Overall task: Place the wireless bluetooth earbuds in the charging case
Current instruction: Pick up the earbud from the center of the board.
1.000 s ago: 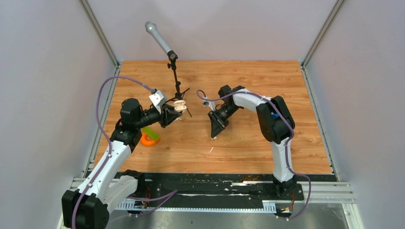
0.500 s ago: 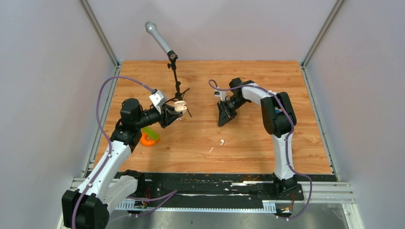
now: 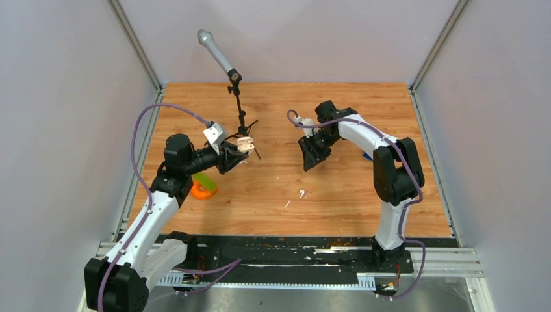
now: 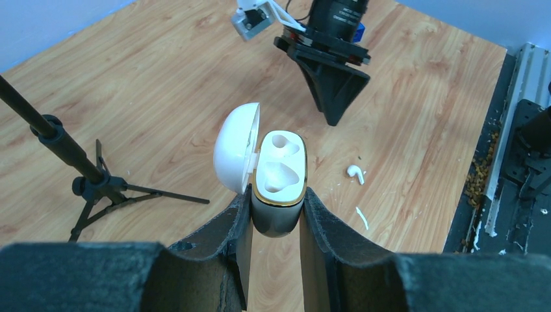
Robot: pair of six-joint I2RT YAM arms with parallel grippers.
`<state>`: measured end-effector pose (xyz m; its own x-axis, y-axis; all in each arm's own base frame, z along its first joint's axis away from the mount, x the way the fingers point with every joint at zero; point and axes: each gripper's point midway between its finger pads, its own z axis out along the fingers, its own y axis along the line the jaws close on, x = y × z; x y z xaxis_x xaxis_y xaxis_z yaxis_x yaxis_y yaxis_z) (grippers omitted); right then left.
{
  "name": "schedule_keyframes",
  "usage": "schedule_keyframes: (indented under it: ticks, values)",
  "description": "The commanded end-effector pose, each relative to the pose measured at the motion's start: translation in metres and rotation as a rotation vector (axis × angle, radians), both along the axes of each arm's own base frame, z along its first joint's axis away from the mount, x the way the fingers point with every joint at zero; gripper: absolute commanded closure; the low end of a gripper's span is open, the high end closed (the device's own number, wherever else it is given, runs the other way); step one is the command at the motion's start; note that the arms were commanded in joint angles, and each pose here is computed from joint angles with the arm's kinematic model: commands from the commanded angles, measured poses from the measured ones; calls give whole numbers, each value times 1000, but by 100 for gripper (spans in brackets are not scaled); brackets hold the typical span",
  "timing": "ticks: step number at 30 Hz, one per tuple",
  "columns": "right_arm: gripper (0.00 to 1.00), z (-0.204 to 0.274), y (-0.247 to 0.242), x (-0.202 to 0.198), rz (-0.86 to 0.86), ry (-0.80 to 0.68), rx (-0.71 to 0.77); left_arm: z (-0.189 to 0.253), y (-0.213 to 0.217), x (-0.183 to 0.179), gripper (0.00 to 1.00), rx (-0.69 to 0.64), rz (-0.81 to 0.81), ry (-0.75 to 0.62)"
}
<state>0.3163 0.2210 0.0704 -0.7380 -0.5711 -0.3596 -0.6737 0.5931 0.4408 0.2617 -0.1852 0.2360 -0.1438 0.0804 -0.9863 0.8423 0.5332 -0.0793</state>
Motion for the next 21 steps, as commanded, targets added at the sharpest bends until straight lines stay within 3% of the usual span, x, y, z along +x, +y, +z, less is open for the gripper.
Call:
schedule_keyframes:
  ticks: [1, 7, 21]
  values:
    - [56, 7, 5, -21, -58, -6, -118, 18, -1, 5, 98, -23, -3, -72]
    - [51, 2, 24, -38, -132, 67, -204, 20, -3, 6, 98, -44, 0, -59]
    - [57, -40, 26, -55, -83, 119, -398, 22, -2, 2, 98, -50, 5, -63]
